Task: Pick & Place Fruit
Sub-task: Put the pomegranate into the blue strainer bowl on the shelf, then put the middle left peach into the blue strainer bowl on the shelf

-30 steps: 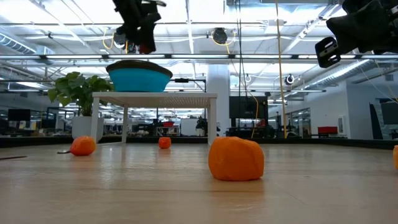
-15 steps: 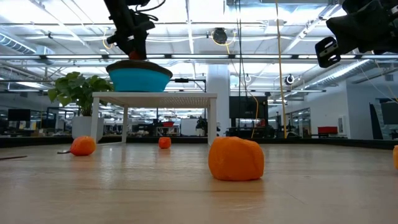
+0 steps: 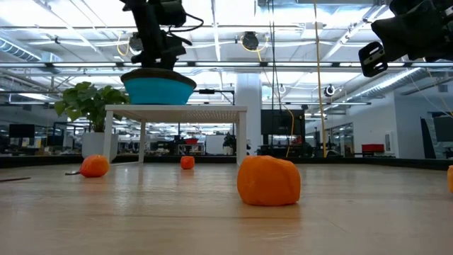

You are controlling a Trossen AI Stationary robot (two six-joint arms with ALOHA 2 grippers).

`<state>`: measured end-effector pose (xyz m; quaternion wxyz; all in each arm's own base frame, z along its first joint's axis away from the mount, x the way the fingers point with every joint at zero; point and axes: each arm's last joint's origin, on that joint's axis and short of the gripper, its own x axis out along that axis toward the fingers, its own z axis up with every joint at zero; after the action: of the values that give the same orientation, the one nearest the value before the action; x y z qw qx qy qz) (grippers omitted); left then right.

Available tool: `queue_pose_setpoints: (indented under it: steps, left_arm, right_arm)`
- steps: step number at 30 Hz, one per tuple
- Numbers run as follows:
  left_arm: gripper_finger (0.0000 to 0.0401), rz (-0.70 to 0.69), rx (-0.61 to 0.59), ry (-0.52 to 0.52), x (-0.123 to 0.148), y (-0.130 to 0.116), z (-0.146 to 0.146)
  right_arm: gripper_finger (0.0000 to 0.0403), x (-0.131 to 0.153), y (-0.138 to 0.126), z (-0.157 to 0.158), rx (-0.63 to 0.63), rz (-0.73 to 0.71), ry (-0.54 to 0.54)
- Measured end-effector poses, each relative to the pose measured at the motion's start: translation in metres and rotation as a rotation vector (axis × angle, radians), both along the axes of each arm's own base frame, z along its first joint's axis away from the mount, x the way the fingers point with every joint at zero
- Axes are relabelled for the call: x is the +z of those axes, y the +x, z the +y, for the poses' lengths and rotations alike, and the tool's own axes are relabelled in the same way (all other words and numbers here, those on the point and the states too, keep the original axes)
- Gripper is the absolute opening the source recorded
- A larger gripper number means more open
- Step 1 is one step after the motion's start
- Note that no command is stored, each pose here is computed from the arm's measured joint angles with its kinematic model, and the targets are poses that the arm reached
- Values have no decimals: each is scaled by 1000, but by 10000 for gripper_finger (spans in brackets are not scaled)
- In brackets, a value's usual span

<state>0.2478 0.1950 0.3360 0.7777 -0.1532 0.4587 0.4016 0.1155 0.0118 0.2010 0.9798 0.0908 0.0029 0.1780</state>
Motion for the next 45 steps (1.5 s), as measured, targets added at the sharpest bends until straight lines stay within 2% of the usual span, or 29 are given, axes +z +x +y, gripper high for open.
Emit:
queue_pose_setpoints:
  steps: [14,24,37,45]
  left_arm:
    - [198,31,-34,10,-1,-1,2]
    - [200,63,-32,-19,-3,-3,-1]
    - [292,59,-34,-28,-4,0,-5]
    - [292,6,-26,-1,9,-6,-14]
  right_arm:
    - [0,0,0,0,0,2,6]
    - [0,0,0,0,0,2,7]
    - [0,0,0,0,0,2,7]
    - [0,0,0,0,1,3,7]
